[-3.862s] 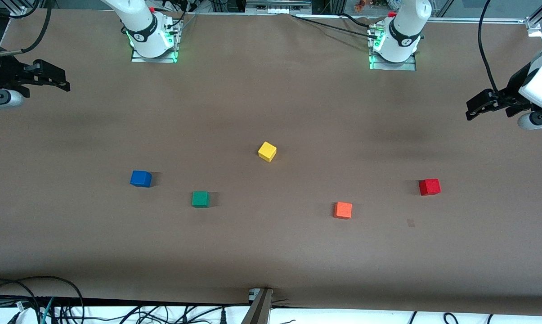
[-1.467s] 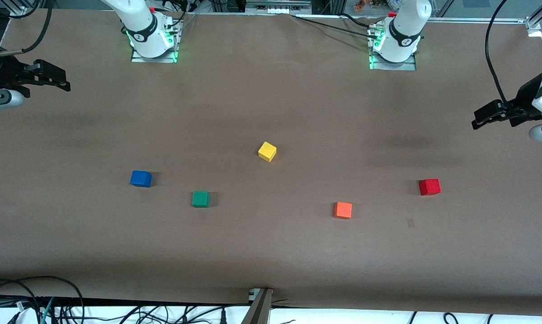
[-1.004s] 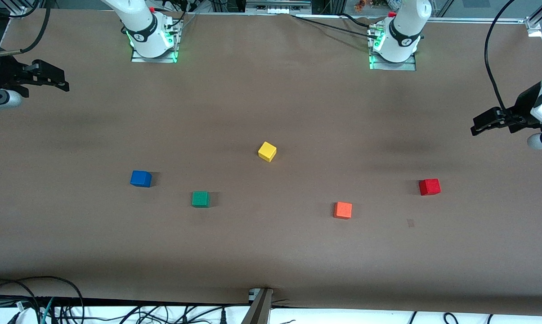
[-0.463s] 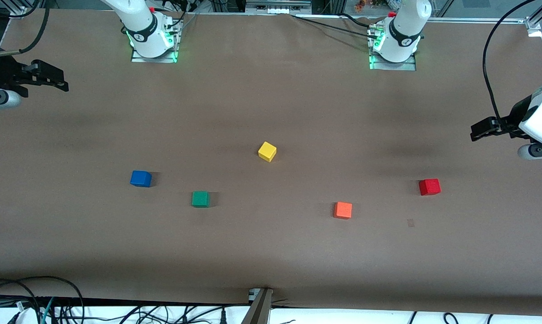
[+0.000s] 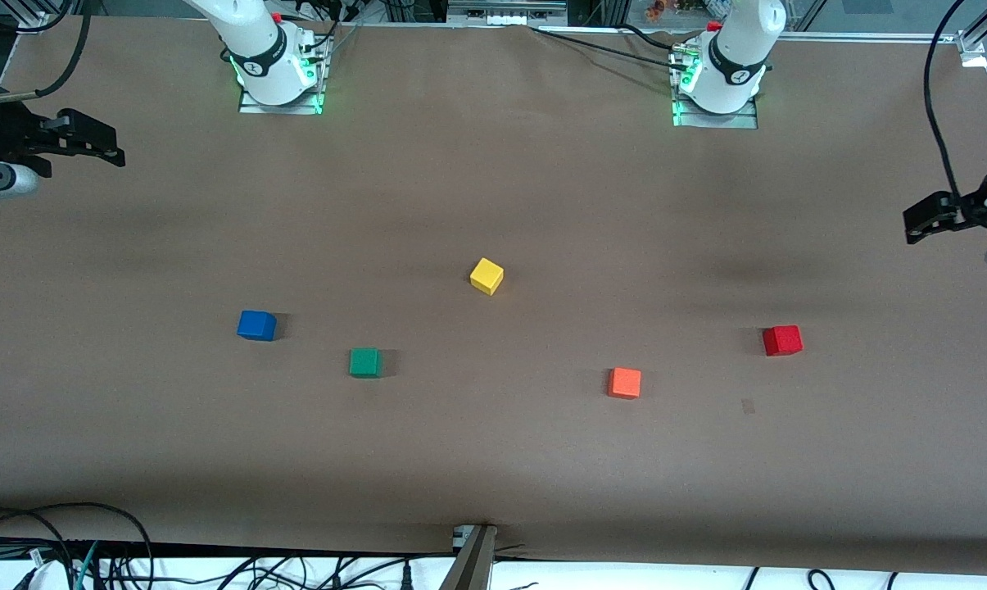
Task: Pass red block to right arm, stack on blue
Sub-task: 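Move the left gripper down and toward the red cube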
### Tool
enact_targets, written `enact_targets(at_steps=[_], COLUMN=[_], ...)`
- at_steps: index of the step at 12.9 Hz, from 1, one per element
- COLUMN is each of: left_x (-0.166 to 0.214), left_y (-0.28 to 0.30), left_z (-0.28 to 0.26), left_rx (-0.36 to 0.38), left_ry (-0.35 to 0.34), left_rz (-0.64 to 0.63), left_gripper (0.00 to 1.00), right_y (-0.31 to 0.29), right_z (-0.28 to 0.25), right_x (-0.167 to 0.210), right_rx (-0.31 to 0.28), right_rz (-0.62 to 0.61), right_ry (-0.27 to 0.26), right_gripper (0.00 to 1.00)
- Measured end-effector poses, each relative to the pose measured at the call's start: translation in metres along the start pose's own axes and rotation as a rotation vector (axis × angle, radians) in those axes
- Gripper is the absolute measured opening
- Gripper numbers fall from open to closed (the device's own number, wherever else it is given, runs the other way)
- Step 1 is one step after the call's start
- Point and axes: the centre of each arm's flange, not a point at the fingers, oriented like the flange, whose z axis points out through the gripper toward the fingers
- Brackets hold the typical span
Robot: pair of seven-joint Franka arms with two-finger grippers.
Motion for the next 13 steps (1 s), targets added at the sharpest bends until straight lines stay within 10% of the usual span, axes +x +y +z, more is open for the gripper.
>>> enact_targets(at_steps=[13], left_x=[0.006], left_y=[-0.188], left_z=[0.099], left_rx=[0.069], left_ry=[-0.109], left_rz=[0.456], left_gripper=[1.00], right_y=[-0.002], right_z=[0.000], right_x=[0.001], right_rx=[-0.001], right_rz=[-0.004], right_ry=[0.001], right_gripper=[1.00])
